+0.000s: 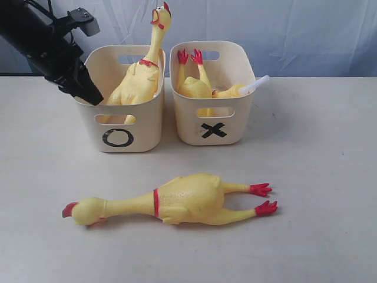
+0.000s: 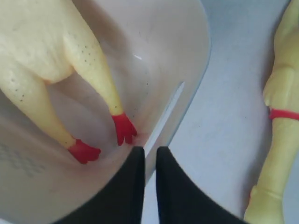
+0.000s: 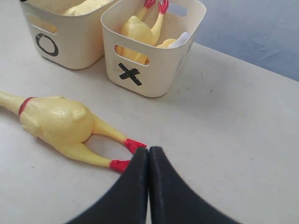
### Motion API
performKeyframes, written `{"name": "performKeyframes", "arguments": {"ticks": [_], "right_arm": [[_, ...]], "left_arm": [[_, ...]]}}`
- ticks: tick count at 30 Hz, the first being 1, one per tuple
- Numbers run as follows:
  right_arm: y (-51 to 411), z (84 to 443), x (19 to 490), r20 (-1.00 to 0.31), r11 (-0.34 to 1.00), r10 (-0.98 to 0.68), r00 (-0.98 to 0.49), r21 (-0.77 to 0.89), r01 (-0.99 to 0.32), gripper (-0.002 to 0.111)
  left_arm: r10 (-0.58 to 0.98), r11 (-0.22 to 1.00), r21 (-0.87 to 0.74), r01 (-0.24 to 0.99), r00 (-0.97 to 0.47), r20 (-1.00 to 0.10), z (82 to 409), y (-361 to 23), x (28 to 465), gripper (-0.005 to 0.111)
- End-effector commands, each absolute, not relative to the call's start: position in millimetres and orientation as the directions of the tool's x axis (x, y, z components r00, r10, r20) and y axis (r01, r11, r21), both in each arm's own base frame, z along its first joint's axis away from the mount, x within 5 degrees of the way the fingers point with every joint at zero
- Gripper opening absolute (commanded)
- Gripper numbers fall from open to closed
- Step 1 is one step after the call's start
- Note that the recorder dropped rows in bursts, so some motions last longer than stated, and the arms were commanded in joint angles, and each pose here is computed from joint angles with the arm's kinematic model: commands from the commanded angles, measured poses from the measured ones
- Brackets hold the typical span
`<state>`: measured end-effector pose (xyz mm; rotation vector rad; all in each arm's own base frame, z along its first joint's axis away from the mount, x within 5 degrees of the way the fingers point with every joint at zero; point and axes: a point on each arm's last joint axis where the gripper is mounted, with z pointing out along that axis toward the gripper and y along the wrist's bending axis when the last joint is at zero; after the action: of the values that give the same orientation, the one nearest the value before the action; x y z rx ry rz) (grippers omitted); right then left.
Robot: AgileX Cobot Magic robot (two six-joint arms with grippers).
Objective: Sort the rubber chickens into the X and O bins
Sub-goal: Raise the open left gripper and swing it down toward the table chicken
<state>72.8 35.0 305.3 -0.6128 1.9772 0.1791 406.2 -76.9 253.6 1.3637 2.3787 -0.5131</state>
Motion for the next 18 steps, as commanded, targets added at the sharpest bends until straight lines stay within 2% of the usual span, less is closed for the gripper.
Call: {"name": "performKeyframes", "arguments": {"ticks": [1, 7, 18], "right_arm": [[34.6, 305.6, 72.4, -0.876, 0.857, -0.342, -0.340, -0.143, -0.495, -0.001], [34.6, 305.6, 72.4, -0.876, 0.857, -0.342, -0.340, -0.143, -0.495, -0.001], [34.7, 305.5, 72.3, -0.876, 0.857, -0.341, -0.341, -0.141, -0.495, -0.001]], "left_arm": [[0.762, 0.460, -0.129, 0.878, -0.465, -0.450, 253.6, -77.6, 402.8, 0.000], [0.784, 0.455, -0.094, 0.886, -0.448, -0.430, 261.8, -73.8, 394.2, 0.000], [0.816, 0.421, -0.083, 0.903, -0.417, -0.400, 277.2, -77.6, 347.0, 0.000]]}}
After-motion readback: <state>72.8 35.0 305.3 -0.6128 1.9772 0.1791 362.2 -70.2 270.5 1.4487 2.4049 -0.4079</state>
